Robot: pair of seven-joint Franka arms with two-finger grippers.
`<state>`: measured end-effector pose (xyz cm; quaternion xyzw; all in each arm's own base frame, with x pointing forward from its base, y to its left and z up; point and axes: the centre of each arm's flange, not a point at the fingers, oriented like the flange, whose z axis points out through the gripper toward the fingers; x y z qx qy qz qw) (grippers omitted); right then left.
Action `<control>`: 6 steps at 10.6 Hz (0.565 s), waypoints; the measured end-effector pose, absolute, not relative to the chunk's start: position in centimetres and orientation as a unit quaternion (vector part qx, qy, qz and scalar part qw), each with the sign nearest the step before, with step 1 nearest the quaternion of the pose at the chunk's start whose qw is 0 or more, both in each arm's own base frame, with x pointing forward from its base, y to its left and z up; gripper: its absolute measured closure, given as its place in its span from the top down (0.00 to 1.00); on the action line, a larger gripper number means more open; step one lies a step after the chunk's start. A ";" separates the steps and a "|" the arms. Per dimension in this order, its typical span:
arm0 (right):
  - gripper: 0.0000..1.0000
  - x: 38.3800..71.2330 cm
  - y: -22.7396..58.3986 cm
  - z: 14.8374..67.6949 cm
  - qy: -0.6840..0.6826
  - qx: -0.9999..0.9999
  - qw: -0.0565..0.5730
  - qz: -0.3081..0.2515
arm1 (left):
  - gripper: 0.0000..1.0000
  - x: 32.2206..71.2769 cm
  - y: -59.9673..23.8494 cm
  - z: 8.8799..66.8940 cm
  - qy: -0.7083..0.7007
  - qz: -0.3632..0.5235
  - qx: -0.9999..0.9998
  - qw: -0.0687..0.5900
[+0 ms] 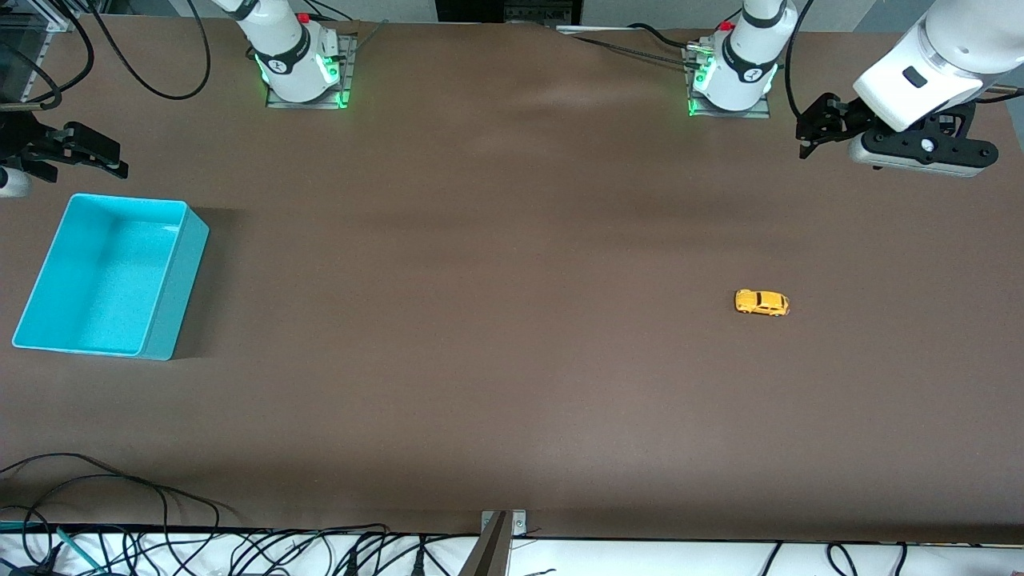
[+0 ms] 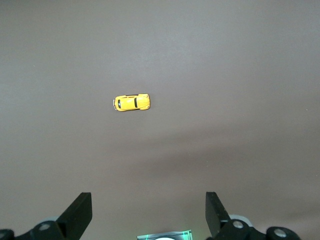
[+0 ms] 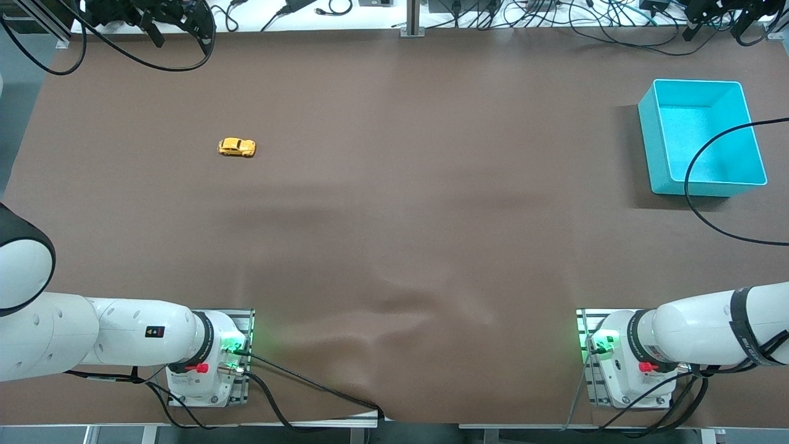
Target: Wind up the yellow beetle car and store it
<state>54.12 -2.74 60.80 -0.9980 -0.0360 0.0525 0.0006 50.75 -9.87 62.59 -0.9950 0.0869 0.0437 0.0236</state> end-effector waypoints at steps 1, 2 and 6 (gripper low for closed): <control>1.00 54.1 -2.8 60.8 -0.036 -0.998 0.001 0.053 | 1.00 50.7 -9.9 62.6 0.087 0.046 -0.995 0.024; 1.00 54.1 -2.8 60.8 -0.036 -0.998 0.001 0.053 | 1.00 50.7 -9.9 62.6 0.087 0.046 -0.995 0.024; 1.00 54.1 -2.8 60.8 -0.035 -0.998 0.001 0.053 | 1.00 50.7 -9.9 62.5 0.087 0.048 -0.995 0.024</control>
